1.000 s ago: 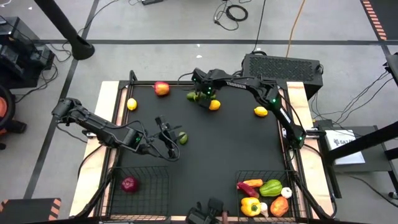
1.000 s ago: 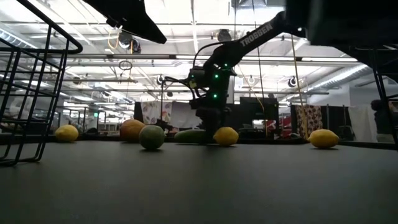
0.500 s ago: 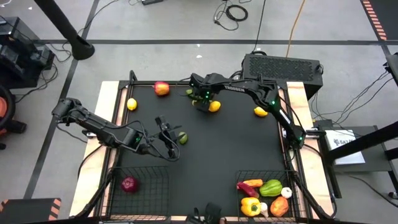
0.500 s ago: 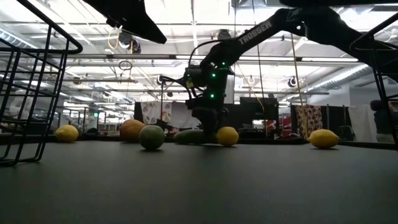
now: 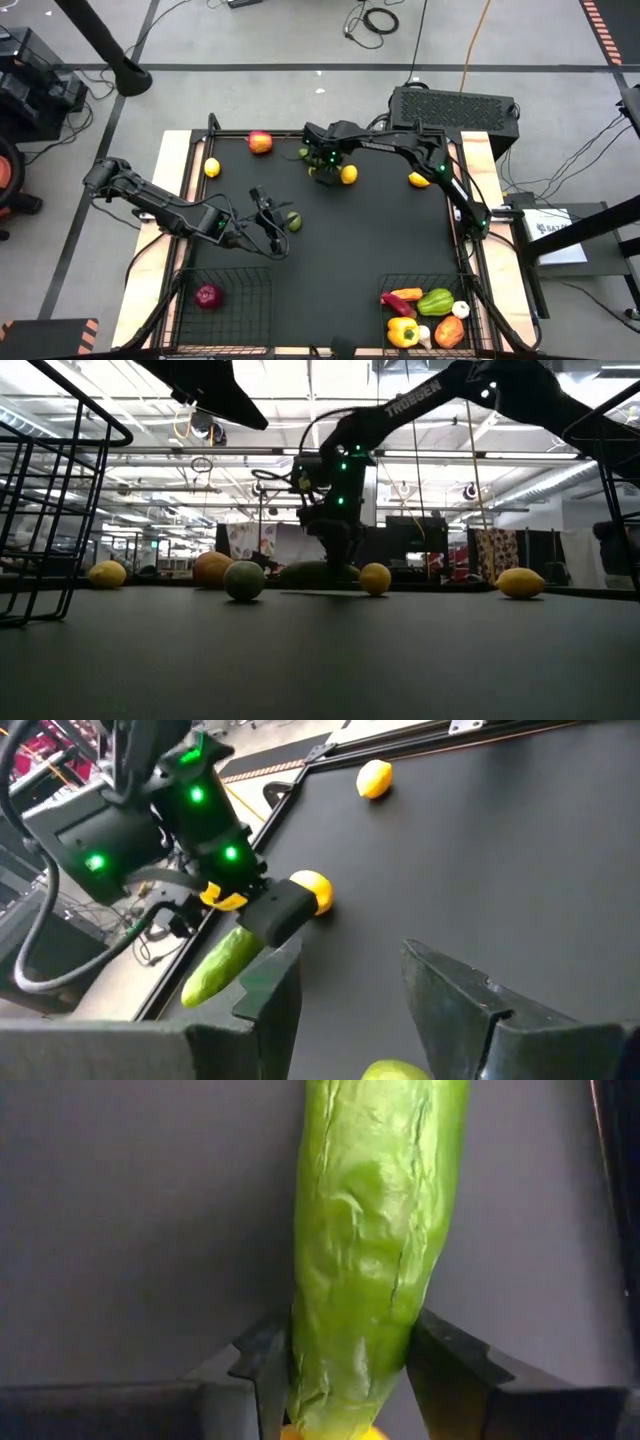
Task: Sort produce into baskets
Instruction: Put the green cucumber into the right wire basket
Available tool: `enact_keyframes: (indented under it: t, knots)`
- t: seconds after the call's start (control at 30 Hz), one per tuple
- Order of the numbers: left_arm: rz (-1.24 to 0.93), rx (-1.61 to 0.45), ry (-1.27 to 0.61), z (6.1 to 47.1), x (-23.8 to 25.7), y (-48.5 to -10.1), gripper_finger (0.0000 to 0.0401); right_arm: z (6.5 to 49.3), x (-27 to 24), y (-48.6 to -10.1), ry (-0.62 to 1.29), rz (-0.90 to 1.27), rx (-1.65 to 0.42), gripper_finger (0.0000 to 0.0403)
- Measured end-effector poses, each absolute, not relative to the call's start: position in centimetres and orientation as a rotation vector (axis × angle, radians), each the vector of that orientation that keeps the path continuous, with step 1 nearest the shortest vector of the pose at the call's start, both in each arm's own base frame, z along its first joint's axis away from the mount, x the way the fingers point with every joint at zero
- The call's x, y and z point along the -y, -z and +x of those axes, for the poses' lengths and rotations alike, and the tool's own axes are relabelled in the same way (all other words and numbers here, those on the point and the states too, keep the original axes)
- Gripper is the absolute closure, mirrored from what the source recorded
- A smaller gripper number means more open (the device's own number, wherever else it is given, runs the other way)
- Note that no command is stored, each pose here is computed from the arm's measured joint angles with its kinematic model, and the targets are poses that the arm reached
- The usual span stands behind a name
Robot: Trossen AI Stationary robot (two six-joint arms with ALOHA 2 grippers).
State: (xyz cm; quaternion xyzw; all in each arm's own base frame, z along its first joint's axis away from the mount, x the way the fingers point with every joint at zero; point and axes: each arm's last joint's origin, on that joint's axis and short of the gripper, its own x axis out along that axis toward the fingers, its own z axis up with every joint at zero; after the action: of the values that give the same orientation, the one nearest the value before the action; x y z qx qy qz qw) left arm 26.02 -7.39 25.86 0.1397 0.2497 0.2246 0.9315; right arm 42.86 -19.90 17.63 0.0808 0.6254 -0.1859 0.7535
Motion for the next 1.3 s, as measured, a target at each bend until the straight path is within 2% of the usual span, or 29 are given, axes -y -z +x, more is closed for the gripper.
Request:
enact_keyframes:
  t: [0.33,0.63,0.83,0.97,1.1,1.3]
  knots:
    - [0.295,-0.516,-0.471,26.0,7.4,-25.8,0.0225,40.9,14.9,-24.5,0.323,0.257,-1.376,0.0241]
    - [0.272,-0.465,-0.439,24.8,7.9,-27.2,0.0225,37.1,5.5,-32.3,0.233,0.239,-1.404,0.0241]
    - [0.223,-0.374,-0.374,22.7,8.8,-29.5,0.0225,33.6,-1.8,-36.7,0.232,0.201,-1.324,0.0241]
    - [0.177,-0.337,-0.353,21.9,9.1,-30.2,0.0225,30.8,-7.4,-38.2,0.258,0.143,-1.292,0.0241]
    - [0.156,-0.329,-0.348,21.7,9.3,-30.3,0.0225,27.4,-13.4,-39.1,0.193,0.131,-1.237,0.0241]
    - [0.150,-0.322,-0.351,21.8,9.2,-30.4,0.0225,22.7,-20.1,-37.3,0.201,0.106,-1.226,0.0241]
